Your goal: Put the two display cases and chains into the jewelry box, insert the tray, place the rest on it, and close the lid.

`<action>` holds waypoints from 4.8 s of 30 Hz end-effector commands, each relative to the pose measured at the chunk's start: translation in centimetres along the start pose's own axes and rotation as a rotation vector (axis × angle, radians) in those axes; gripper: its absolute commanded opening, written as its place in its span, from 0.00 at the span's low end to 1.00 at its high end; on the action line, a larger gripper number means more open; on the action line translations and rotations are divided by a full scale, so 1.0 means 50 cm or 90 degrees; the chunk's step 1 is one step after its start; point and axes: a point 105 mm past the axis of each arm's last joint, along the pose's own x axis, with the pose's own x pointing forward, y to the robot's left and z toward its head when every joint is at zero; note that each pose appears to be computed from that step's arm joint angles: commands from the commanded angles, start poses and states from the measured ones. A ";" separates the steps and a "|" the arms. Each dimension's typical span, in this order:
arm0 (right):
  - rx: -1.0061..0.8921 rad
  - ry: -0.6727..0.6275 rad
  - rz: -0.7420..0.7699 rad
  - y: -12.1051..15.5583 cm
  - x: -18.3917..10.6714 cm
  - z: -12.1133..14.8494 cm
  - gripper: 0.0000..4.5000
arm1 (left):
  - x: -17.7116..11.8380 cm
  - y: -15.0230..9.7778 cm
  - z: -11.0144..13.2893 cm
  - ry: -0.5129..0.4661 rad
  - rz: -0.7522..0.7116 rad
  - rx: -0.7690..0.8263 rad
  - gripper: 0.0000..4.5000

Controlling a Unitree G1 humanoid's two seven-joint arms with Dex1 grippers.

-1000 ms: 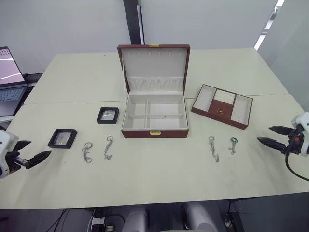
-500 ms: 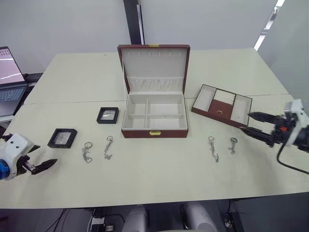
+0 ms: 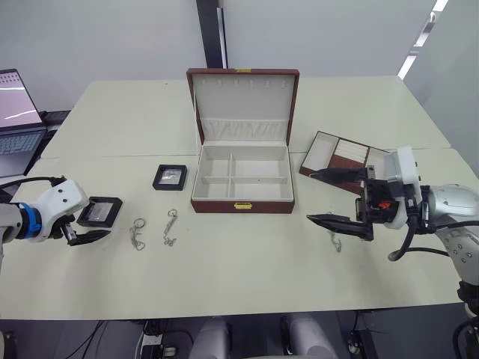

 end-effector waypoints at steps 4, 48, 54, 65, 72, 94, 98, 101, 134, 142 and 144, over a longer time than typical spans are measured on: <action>-0.028 0.029 0.009 0.013 0.005 -0.025 1.00 | -0.011 0.017 -0.001 0.071 -0.030 0.040 1.00; 0.011 0.057 0.029 0.044 -0.008 -0.054 1.00 | -0.001 0.003 -0.057 0.150 -0.058 0.024 0.00; 0.020 0.070 0.065 0.058 -0.007 -0.055 1.00 | -0.006 0.007 -0.057 0.150 -0.051 0.026 0.00; 0.023 0.071 0.081 0.062 -0.008 -0.054 1.00 | -0.020 0.012 -0.057 0.154 -0.042 0.018 0.00; 0.022 0.044 0.056 0.051 -0.003 -0.043 1.00 | -0.039 0.020 0.002 0.105 -0.057 0.022 0.00; 0.046 0.038 -0.150 0.001 -0.055 -0.042 1.00 | -0.017 -0.014 0.364 -0.137 -0.147 0.197 0.00; 0.049 0.038 -0.176 0.000 -0.061 -0.044 1.00 | 0.001 -0.023 0.408 -0.161 -0.160 0.220 0.00; 0.051 0.041 -0.194 0.000 -0.065 -0.047 1.00 | 0.024 -0.026 0.449 -0.184 -0.161 0.233 0.00; 0.067 0.064 -0.321 0.028 -0.095 -0.065 1.00 | 0.270 -0.100 0.574 -0.283 -0.189 0.288 0.00; 0.070 0.066 -0.327 0.031 -0.097 -0.064 1.00 | 0.282 -0.105 0.562 -0.261 -0.197 0.291 0.00; 0.070 0.067 -0.328 0.031 -0.097 -0.064 1.00 | 0.282 -0.105 0.563 -0.263 -0.196 0.287 0.00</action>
